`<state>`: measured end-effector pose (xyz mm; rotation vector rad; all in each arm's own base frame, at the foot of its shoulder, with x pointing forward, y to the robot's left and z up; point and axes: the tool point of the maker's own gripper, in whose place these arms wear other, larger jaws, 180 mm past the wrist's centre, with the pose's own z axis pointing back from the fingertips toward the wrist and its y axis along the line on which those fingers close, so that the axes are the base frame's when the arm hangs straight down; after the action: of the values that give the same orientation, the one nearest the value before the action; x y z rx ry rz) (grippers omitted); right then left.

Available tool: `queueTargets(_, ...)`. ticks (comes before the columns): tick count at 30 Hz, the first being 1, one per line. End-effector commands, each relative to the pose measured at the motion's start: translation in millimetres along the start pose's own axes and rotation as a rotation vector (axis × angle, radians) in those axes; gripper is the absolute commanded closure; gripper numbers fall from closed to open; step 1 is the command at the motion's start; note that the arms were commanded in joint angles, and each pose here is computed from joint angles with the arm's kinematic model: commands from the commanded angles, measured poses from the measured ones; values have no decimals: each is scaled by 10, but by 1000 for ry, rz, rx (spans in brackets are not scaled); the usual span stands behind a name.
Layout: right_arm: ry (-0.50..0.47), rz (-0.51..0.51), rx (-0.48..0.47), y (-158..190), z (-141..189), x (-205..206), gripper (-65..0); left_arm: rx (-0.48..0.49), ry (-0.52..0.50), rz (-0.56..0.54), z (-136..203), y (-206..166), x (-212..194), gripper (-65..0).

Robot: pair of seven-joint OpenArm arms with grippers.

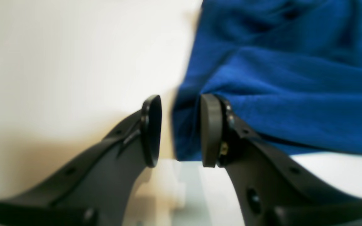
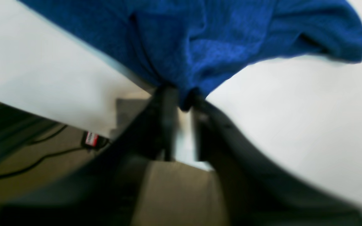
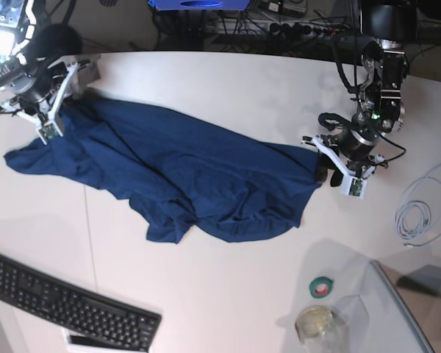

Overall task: Layout the t-shirt on the table in an organized manner, then fold the t-shirt properly
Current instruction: 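Stretch the shirt between both grippers and lay it flat, then grasp the shirt middle with the right gripper and pull it toward the robot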

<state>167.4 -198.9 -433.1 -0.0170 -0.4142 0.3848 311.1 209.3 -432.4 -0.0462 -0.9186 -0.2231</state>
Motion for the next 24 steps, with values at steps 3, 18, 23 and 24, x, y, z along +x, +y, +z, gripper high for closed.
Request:
queueTargets(3, -9, 9, -13, -47, 47, -11, -309, 85, -51, 38, 229, 276, 41, -201)
queueTargets(18, -360, 371, 285, 1607, 222, 1495, -255, 512, -35, 259, 1195, 1654, -531, -201)
queueTargets(23, -373, 485, 352, 2240, -1, 1933, -252, 581, 2, 312, 1391, 1834, -794, -201)
queueTargets(24, -373, 501, 363, 2367, -83, 2001, -251, 590, 14, 317, 1437, 1844, -855, -201)
